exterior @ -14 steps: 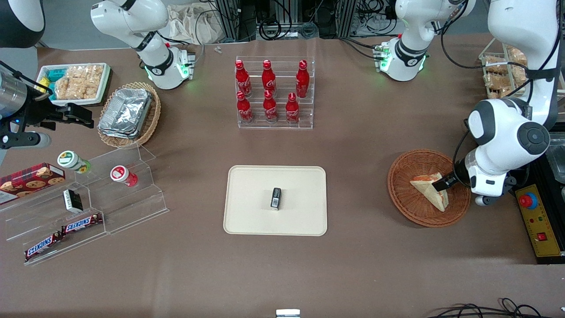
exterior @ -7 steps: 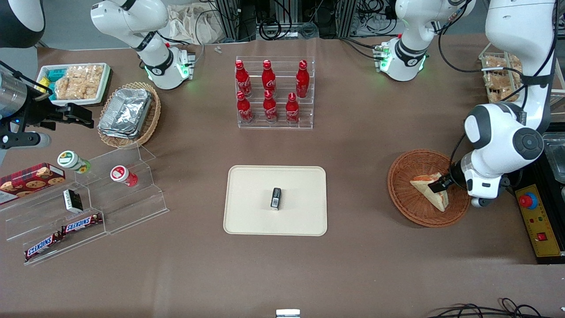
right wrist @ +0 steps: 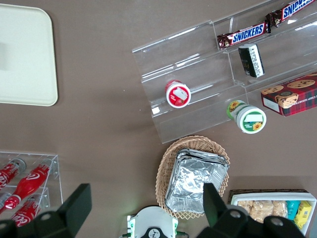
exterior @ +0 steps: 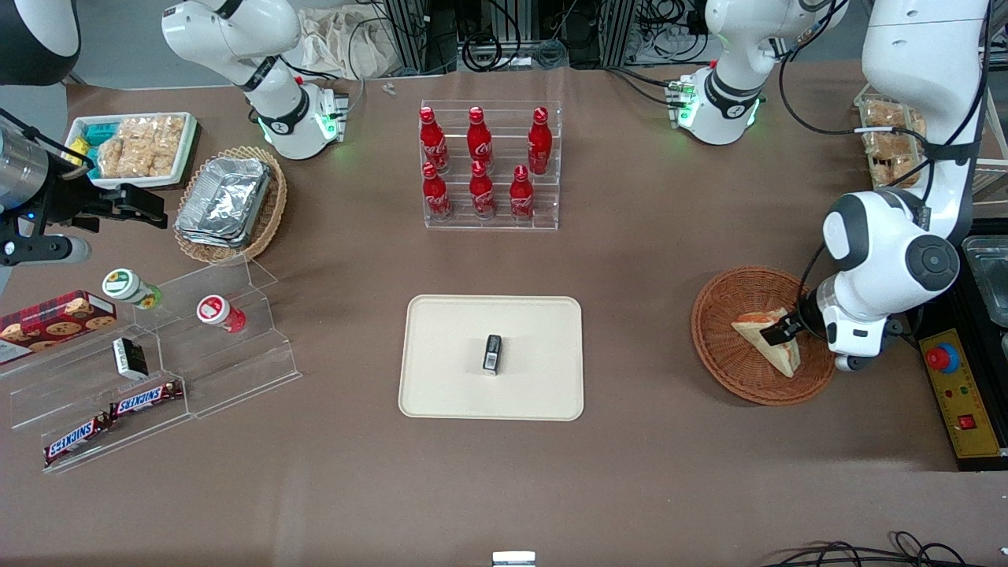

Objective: Place sandwich from basket to tray
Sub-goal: 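Lower the left gripper and close it on the sandwich's wrapped edge, then lift the sandwich out of the basket and carry it toward the tray, then lower the sandwich onto the white tray beside the black box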

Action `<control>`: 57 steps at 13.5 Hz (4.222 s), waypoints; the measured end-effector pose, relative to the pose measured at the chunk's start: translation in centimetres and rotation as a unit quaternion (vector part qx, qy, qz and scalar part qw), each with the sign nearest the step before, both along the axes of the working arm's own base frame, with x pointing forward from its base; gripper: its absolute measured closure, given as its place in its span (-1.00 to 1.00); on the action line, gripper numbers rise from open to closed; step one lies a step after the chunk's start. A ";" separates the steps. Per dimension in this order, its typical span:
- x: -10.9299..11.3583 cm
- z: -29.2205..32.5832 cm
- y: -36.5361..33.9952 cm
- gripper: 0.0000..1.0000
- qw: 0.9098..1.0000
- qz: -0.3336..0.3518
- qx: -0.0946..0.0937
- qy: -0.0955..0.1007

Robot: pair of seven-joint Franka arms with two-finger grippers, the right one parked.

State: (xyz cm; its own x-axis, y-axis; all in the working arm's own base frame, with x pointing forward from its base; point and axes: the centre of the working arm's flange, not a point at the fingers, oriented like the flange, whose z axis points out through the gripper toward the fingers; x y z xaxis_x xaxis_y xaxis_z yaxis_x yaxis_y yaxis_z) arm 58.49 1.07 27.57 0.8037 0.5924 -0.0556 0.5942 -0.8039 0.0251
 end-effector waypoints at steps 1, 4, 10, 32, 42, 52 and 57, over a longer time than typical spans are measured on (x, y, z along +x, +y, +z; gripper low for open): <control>0.0 -0.1 0.0 -0.92 1.000 0.000 0.000 0.000; 0.0 -0.6 0.0 -0.89 1.000 0.001 0.000 0.002; 0.0 -1.0 0.0 -0.53 1.000 0.008 0.001 0.001; 2.2 17.9 -9.1 0.71 0.990 -0.127 0.011 0.067; -4.2 15.9 -33.8 0.72 0.933 -0.353 0.049 0.054; -1.2 3.7 -42.1 0.72 0.917 -0.396 0.020 -0.032; -0.3 -1.8 -43.4 0.72 0.929 -0.366 0.026 -0.053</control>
